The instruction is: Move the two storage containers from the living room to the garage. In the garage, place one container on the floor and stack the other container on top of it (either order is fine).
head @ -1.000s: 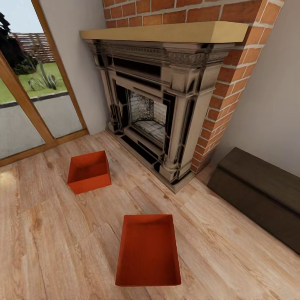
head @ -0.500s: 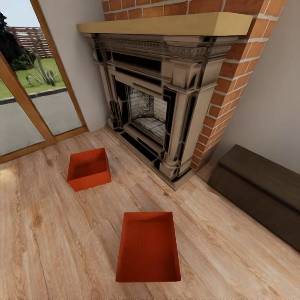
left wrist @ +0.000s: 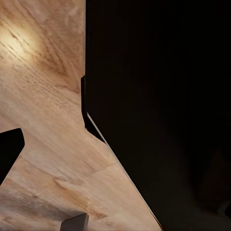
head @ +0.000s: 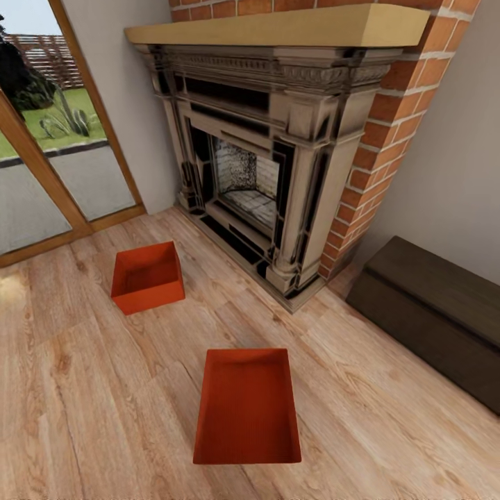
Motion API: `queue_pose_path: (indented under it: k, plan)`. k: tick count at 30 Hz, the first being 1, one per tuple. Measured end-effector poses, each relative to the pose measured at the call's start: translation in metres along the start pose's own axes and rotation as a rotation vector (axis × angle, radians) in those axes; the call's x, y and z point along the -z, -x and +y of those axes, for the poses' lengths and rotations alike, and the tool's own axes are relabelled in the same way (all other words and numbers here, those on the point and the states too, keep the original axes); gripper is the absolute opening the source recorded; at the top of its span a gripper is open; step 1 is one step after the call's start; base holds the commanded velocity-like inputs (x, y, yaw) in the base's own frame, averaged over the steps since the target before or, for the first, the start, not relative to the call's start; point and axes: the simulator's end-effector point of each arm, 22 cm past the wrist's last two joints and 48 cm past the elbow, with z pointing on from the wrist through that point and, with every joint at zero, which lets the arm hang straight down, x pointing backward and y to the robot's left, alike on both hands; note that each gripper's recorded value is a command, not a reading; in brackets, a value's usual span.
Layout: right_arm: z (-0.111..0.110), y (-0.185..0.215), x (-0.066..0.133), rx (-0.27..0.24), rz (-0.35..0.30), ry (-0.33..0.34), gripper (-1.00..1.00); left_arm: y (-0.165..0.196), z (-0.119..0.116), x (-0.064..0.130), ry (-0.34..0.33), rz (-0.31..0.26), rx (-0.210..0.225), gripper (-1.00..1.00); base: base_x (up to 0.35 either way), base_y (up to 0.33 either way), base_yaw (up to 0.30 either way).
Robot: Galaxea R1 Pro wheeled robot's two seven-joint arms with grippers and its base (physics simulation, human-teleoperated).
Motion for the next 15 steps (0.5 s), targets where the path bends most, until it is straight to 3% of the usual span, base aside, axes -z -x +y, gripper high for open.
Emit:
queue_pose_path:
  k: [15]
  plan:
    - [0.0019,-0.0065,-0.0003,-0.001,0.016,0.005,1.0,-0.0068,0.0006,0.0002,0.001,0.018,-0.001,1.0,0.0,0.0,0.0]
